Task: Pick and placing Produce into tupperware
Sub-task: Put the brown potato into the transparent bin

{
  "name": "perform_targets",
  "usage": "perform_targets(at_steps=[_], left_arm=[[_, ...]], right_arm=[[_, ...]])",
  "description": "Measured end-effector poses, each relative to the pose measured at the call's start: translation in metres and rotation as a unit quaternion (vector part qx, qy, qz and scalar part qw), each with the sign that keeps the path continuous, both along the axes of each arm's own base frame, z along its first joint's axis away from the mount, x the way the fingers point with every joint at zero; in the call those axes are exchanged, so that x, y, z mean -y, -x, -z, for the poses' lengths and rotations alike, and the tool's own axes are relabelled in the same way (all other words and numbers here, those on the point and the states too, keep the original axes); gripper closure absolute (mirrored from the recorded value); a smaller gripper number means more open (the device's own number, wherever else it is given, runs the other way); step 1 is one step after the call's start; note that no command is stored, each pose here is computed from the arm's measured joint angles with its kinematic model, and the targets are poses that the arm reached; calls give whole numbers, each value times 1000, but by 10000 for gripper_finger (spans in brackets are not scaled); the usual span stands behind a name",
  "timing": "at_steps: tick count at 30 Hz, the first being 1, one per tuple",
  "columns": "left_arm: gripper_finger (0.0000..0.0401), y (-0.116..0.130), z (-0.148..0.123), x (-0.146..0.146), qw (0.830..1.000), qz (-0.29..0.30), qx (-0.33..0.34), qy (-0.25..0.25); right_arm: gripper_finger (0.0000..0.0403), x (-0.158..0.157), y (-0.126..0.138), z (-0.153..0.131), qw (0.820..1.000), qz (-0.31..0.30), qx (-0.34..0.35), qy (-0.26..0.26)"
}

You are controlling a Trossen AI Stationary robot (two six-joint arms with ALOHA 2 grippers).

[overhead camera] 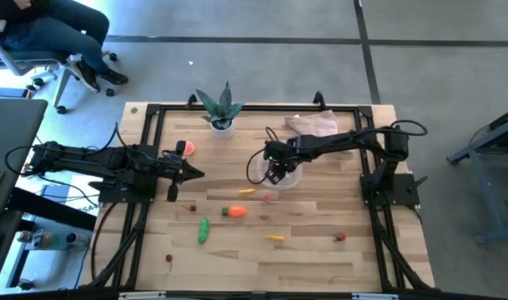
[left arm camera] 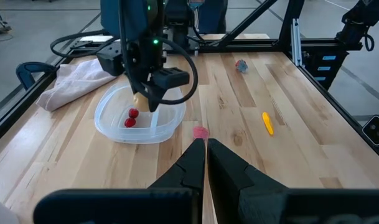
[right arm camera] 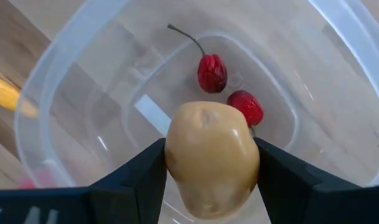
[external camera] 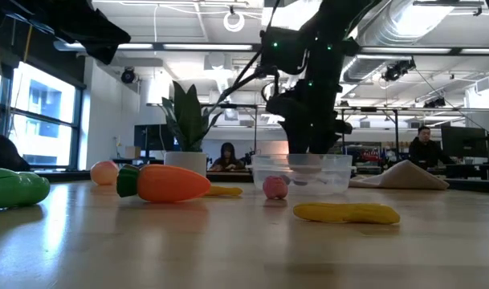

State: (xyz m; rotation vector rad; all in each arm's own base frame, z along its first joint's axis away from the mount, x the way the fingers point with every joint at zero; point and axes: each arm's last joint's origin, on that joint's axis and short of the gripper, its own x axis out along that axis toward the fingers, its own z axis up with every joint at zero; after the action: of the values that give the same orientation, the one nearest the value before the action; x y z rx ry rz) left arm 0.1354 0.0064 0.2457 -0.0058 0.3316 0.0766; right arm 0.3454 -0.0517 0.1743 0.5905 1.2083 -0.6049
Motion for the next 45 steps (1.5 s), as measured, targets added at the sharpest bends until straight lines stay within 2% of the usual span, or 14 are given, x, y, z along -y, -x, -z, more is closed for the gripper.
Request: perform_targets(at_steps=[8, 45], left_arm=[[394, 0, 0, 0, 1000, 0, 0, 0], [394, 0, 0, 0, 1000, 0, 0, 0]], right_arm=[[204, 0, -2, 11, 1000, -4, -16, -13], [200, 0, -5, 10, 1000, -15, -3, -3]])
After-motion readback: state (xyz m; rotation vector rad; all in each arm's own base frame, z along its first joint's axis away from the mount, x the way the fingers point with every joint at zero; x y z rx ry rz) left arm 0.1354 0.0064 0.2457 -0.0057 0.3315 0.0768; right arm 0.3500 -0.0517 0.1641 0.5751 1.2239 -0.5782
